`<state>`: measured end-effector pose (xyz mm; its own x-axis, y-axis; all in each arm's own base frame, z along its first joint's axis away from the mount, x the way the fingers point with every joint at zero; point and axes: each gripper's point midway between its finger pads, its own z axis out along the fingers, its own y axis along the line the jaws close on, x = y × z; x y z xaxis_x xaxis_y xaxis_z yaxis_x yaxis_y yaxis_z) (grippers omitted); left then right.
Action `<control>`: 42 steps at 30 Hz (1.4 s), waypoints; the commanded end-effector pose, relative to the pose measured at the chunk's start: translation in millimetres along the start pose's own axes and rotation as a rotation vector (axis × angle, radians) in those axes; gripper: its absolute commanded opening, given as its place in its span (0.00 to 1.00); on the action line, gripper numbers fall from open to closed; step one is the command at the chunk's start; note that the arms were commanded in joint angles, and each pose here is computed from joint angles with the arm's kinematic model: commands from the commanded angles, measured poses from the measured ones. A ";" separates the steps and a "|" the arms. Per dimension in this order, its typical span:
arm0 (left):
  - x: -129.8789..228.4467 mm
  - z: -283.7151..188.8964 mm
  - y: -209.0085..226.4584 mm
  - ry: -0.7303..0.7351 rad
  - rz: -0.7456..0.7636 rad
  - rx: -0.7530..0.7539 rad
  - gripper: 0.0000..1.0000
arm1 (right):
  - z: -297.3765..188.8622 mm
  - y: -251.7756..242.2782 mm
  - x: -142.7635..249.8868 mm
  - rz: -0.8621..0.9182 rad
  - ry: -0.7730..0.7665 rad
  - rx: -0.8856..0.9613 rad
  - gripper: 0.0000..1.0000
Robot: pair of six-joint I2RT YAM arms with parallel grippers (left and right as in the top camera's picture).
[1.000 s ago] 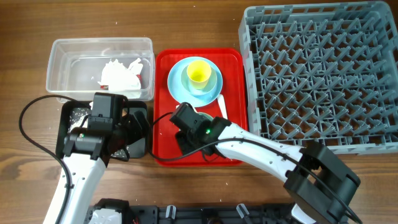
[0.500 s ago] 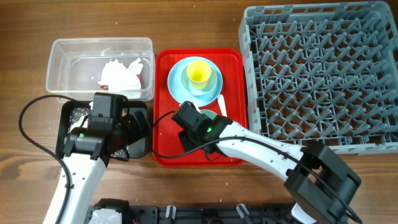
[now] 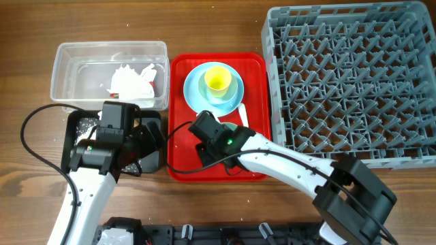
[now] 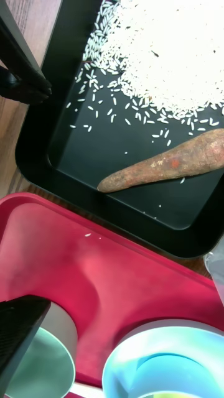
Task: Sort waste into correct bins and load items into the dishwasher rack
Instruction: 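Lift the green bowl with the right gripper and carry it to the rack, then lower the bowl upside down into the rack and open the right gripper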
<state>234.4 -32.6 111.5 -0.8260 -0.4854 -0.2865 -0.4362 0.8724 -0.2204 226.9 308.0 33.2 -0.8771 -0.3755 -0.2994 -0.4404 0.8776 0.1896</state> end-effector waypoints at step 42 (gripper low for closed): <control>-5.1 1.1 2.9 -0.021 -0.002 -0.015 1.00 | -177.3 -266.9 -162.0 0.187 -0.687 -0.985 0.06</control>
<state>236.8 -31.8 111.9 -0.8221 -0.4860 -0.2967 -0.4360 0.8724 -0.2208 450.4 81.7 208.0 -0.7553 0.2403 -0.6097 -0.5690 0.2212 0.7920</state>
